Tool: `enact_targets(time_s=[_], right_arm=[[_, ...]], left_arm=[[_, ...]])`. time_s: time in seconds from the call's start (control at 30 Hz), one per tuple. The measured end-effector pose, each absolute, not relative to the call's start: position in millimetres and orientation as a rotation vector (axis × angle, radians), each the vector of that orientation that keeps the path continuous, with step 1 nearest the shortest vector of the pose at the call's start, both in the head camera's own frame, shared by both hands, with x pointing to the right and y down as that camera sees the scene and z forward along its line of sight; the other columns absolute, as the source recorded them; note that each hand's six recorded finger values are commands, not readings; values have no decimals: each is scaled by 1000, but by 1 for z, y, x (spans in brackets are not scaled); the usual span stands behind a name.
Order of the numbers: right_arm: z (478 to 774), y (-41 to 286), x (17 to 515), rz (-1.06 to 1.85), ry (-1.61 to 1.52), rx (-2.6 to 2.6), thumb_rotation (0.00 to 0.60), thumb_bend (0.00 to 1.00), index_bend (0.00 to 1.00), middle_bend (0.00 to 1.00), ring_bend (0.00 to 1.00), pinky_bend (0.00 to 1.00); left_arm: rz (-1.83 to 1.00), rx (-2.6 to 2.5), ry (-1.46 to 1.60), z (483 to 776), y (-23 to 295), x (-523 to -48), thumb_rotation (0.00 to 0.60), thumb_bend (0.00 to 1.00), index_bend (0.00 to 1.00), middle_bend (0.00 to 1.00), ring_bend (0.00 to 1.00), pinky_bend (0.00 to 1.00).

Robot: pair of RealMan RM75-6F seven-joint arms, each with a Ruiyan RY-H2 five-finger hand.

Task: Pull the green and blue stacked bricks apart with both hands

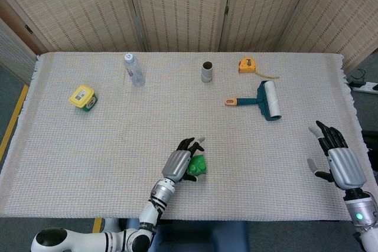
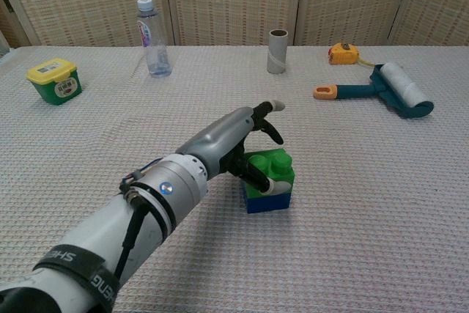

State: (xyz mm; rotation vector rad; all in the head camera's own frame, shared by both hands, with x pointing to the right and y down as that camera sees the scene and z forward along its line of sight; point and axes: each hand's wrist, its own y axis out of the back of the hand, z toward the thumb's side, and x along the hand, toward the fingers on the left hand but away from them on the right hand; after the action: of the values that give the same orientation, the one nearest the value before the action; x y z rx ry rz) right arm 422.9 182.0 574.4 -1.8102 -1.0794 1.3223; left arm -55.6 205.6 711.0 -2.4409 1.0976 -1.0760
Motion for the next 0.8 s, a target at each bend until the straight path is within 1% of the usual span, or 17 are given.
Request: enact_targets(time_s=[0.33,0.57,0.8], right_arm=[[574,182,422,1316,-1078,-1811,600,458,0,0,0,0],[574,182,422,1313,-1077,-1811,600,458,0,0,0,0],[574,183,421,1310,-1074,-1810,600,458,0,0,0,0]], left_arm=[[-1100,-2400,1099,717,203,-65,600,240,0,338,49,0],[-1083,-2406,1097,713,203,-65,600,240,0,344,52,0],[-1097,-2411,1084,713,204,-70,600,241,0,390,63,0]])
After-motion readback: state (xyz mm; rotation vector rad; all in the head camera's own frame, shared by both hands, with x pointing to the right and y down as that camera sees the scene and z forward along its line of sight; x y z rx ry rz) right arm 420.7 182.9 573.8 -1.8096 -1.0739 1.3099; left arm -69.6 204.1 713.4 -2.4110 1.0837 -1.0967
